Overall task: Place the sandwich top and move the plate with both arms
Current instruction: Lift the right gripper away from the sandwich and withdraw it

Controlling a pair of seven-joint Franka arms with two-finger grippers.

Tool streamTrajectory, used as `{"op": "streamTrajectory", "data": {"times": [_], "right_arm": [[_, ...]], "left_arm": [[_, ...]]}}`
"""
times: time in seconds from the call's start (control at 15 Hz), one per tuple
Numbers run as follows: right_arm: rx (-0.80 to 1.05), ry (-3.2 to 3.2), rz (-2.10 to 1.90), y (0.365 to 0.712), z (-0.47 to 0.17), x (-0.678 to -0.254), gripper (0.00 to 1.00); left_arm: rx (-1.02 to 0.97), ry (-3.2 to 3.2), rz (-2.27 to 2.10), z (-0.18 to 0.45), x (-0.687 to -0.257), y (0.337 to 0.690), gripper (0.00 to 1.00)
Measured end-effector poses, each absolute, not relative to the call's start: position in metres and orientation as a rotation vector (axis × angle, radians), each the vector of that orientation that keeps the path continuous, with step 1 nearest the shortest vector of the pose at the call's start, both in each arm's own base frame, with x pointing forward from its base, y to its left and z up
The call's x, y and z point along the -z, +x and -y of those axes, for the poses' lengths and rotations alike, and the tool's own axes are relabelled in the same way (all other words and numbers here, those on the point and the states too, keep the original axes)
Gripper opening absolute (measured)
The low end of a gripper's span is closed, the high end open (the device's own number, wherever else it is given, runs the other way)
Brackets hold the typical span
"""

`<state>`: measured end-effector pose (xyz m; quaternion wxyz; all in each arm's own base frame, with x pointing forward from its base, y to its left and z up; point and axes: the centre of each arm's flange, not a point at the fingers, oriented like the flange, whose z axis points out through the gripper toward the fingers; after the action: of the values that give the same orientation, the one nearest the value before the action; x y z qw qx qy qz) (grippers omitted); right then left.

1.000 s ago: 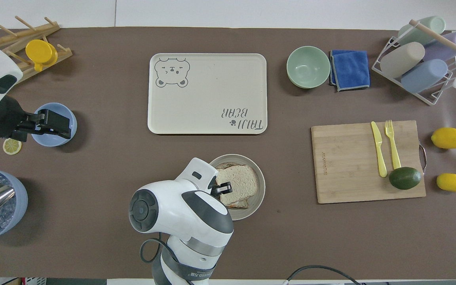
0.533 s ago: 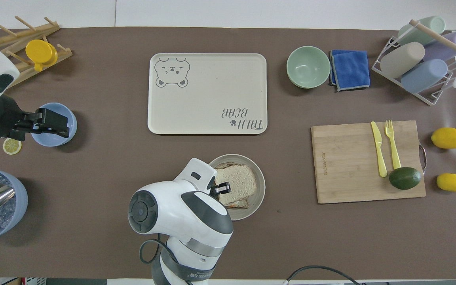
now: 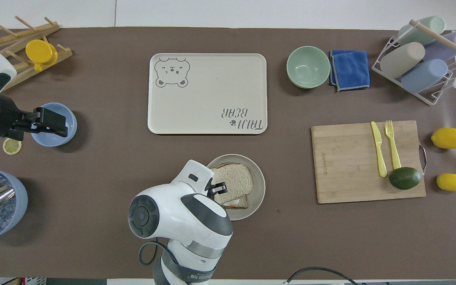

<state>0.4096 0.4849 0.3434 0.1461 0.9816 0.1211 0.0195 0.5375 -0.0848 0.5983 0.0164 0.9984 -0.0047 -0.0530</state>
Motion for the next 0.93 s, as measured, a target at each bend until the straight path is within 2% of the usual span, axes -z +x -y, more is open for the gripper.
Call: {"op": "streamTrajectory", "data": {"times": [0.33,0.47,0.67,0.93], "right_arm": [[-0.045,2.903,-0.285,0.42,-0.482,-0.35,0.97],[-0.078,2.937,-0.195,0.447,-0.458,-0.373,1.0],[-0.081,3.039,0.051,0.505,-0.381,-0.432,1.0],[-0.025,3.059,0.176,0.543,-0.264,-0.495,1.0]], "left_arm": [[0.142,3.104,0.014,0.085,-0.595,0.538,1.0],[0.138,3.104,0.012,0.085,-0.589,0.536,1.0],[0.139,3.106,0.017,0.087,-0.57,0.529,1.0],[0.147,3.083,0.057,0.135,-0.524,0.51,1.0]]}}
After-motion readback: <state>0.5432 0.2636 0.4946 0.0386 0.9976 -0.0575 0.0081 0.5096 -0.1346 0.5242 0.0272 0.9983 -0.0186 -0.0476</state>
